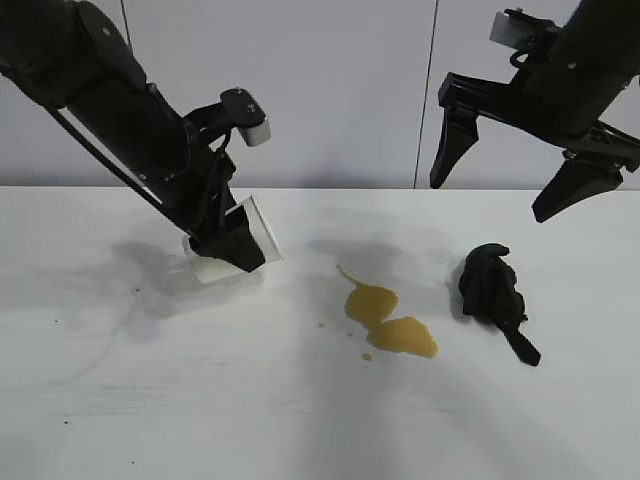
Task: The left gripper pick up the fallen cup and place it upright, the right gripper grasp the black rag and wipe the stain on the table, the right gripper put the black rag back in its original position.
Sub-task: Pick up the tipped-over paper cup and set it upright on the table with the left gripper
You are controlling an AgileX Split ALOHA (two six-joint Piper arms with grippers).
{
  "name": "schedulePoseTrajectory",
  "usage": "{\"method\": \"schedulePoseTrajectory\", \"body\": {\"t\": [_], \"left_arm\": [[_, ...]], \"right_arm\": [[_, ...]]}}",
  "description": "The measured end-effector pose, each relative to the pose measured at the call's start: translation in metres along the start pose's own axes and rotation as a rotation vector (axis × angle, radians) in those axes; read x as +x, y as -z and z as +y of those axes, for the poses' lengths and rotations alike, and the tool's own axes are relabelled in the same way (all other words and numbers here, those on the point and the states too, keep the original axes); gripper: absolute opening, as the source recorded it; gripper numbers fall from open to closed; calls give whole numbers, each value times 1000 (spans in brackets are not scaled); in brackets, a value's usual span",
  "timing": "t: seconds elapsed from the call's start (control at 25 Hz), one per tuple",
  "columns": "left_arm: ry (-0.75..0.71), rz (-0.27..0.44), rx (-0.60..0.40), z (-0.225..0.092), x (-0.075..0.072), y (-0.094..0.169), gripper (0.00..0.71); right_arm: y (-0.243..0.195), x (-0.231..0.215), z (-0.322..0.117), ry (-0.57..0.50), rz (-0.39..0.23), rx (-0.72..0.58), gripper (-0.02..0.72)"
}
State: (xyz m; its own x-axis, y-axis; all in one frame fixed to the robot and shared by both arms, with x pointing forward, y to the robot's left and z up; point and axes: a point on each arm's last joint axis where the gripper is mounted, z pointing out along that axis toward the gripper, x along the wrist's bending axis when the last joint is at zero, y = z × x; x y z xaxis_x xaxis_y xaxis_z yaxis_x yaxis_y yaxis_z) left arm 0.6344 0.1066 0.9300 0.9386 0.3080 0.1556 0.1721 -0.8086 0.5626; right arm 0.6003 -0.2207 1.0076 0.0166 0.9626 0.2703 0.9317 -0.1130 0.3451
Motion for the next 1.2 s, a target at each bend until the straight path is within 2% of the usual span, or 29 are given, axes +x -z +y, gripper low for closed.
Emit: {"method": "schedulePoseTrajectory", "body": {"t": [0.2, 0.36, 0.48, 0.6, 0.72, 0.84, 1.04, 1.2], "left_arm": [[-15, -107, -149, 13, -8, 25, 486], [1, -198, -327, -5, -3, 40, 486], [50, -208, -519, -25, 2, 51, 486], [69, -156, -692, -43, 2, 58, 486], [4, -105, -723, -57, -7, 54, 486], [-38, -104, -723, -65, -14, 47, 486], [-20, -125, -702, -82, -12, 16, 486], [-17, -127, -688, -92, -10, 3, 482]], "right_arm": [[0, 0, 0, 18, 0, 0, 694], [0, 0, 0, 26, 0, 0, 694], [0, 0, 0, 26, 0, -5, 694], [0, 0, 1, 26, 1, -12, 694], [0, 0, 3, 26, 2, -29, 694], [0, 0, 3, 26, 2, -33, 694], [0, 0, 3, 26, 2, -34, 694], [0, 0, 3, 26, 2, -34, 694]]}}
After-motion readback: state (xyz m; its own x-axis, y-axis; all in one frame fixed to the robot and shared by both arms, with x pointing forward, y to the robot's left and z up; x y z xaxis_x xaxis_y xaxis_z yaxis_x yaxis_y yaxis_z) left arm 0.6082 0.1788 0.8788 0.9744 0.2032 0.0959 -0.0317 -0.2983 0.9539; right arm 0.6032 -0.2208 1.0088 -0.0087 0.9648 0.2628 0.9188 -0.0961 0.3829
